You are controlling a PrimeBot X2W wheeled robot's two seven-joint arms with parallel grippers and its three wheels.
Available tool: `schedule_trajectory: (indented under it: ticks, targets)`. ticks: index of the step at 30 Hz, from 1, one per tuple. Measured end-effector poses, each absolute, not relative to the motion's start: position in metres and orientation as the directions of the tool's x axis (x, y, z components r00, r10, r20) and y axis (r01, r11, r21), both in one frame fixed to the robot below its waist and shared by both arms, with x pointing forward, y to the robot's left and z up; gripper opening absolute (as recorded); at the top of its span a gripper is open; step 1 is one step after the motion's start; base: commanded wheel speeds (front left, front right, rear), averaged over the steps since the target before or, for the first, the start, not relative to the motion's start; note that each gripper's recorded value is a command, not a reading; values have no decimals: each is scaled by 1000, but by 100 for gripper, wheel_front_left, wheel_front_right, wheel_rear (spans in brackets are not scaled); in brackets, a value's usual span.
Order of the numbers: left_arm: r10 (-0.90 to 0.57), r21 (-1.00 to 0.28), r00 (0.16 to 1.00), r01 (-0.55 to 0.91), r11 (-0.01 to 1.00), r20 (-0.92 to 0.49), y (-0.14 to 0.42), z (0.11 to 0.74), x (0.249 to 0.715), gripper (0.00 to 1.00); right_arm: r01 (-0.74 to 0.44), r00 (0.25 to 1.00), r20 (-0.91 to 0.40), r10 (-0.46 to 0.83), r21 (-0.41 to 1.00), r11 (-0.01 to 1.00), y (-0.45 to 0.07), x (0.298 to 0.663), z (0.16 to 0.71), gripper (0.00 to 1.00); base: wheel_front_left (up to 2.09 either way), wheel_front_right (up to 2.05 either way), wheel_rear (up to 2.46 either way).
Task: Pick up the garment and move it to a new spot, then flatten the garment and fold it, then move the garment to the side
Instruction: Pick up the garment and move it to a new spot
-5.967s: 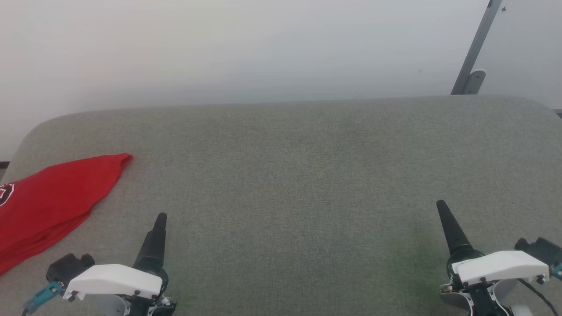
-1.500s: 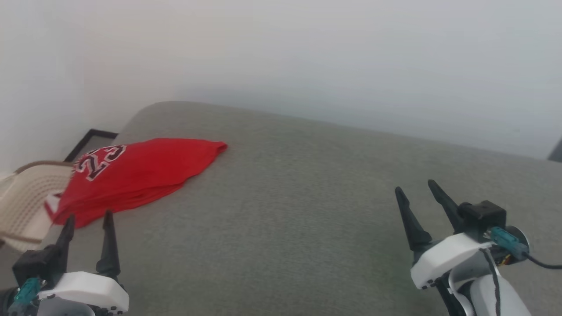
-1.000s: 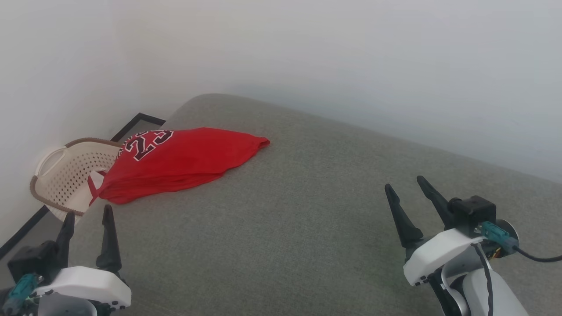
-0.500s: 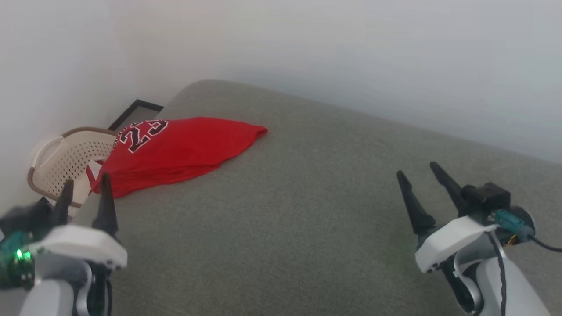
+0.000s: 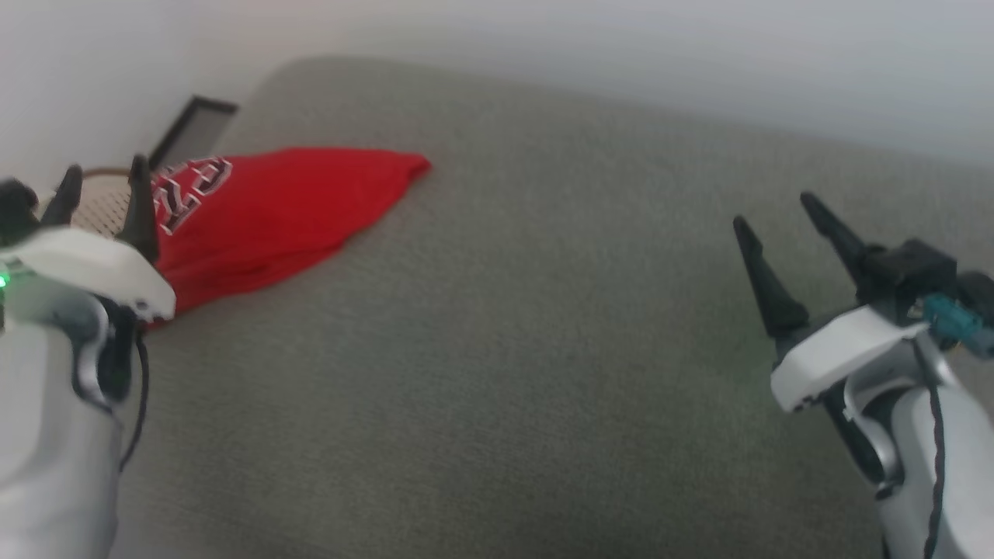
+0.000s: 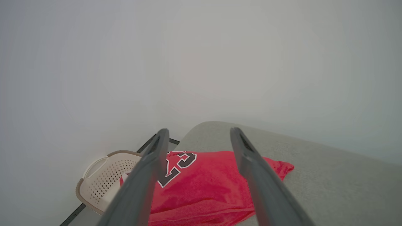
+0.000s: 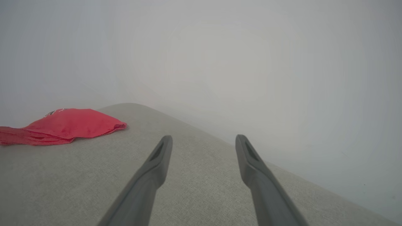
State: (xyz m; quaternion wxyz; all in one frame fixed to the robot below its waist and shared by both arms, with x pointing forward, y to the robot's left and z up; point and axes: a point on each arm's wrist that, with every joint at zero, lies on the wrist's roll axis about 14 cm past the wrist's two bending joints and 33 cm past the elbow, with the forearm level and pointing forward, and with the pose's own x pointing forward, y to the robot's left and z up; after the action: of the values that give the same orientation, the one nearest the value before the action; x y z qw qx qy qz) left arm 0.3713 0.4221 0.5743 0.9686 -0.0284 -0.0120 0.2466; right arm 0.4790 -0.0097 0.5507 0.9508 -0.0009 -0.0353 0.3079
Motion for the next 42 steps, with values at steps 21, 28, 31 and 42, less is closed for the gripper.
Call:
schedule_trajectory:
  ticks: [21, 28, 31, 42]
  targets:
    - [409, 2, 681, -514, 858, -607, 416, 394, 470, 100, -528, 845, -115, 522, -26, 849, -57, 535, 467, 100, 0, 0, 0]
    - [343, -3, 564, -523, 852, -751, 400, 358, 471, 100, -524, 842, -165, 514, -23, 851, -63, 539, 449, 100, 0, 0, 0]
    - [335, -12, 545, -537, 844, -769, 398, 356, 470, 76, -526, 841, -169, 515, -25, 850, -63, 539, 449, 100, 0, 0, 0]
    - [417, 25, 667, -513, 858, -618, 420, 409, 483, 0, -523, 848, -123, 516, -26, 852, -60, 536, 471, 100, 0, 0, 0]
